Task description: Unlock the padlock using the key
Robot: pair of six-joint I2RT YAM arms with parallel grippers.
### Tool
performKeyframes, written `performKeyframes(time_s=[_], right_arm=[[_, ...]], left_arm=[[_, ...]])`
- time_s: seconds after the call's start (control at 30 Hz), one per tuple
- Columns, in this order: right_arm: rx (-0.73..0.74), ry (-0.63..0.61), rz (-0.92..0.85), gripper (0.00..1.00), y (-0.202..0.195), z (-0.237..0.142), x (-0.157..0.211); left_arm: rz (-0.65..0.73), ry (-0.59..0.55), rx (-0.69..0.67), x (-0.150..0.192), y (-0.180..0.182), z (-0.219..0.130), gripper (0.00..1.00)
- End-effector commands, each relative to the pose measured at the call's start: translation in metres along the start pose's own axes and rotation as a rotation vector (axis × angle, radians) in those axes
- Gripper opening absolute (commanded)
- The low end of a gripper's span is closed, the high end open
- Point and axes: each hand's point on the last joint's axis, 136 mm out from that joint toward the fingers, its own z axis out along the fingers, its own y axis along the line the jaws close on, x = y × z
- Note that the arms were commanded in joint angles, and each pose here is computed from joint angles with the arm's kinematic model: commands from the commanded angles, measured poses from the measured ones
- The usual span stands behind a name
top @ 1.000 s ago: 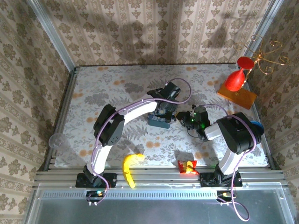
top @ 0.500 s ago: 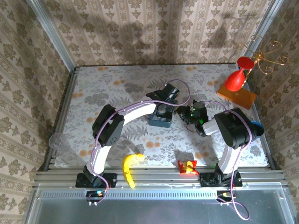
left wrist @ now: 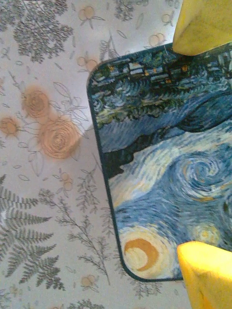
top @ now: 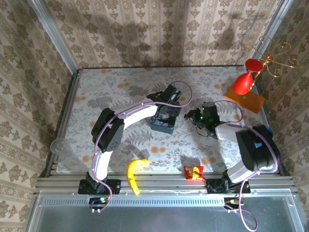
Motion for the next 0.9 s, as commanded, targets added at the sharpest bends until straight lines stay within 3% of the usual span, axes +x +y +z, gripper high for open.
performKeyframes(time_s=[0.0, 0.13, 0.27, 0.5, 0.63, 0.87], right_arm=[[0.206, 0.054, -0.146, 0.0, -0.022, -0.035, 0.001], [0.255, 0.163, -0.193, 0.0, -0.035, -0.052, 0.008], [0.265, 0.246, -0.244, 0.0, -0.042, -0.052, 0.014], [0.257, 0.385, -0.319, 0.0, -0.05, -0.026, 0.02], [0.295, 0.402, -0.348, 0.0, -0.057, -0.017, 0.015], [0.447, 0.389, -0.38, 0.17, -0.077, -0.015, 0.0]], left_arm=[[0.008, -0.014, 0.029, -0.016, 0.005, -0.036, 1.0], [-0.033, -0.076, 0.044, -0.032, 0.009, -0.064, 1.0], [-0.084, -0.099, 0.027, -0.027, 0.02, -0.084, 1.0], [-0.196, -0.099, -0.056, 0.012, 0.054, -0.102, 1.0], [-0.27, -0.092, -0.077, 0.038, 0.072, -0.107, 1.0], [-0.317, -0.049, -0.099, 0.08, 0.086, -0.108, 1.0]])
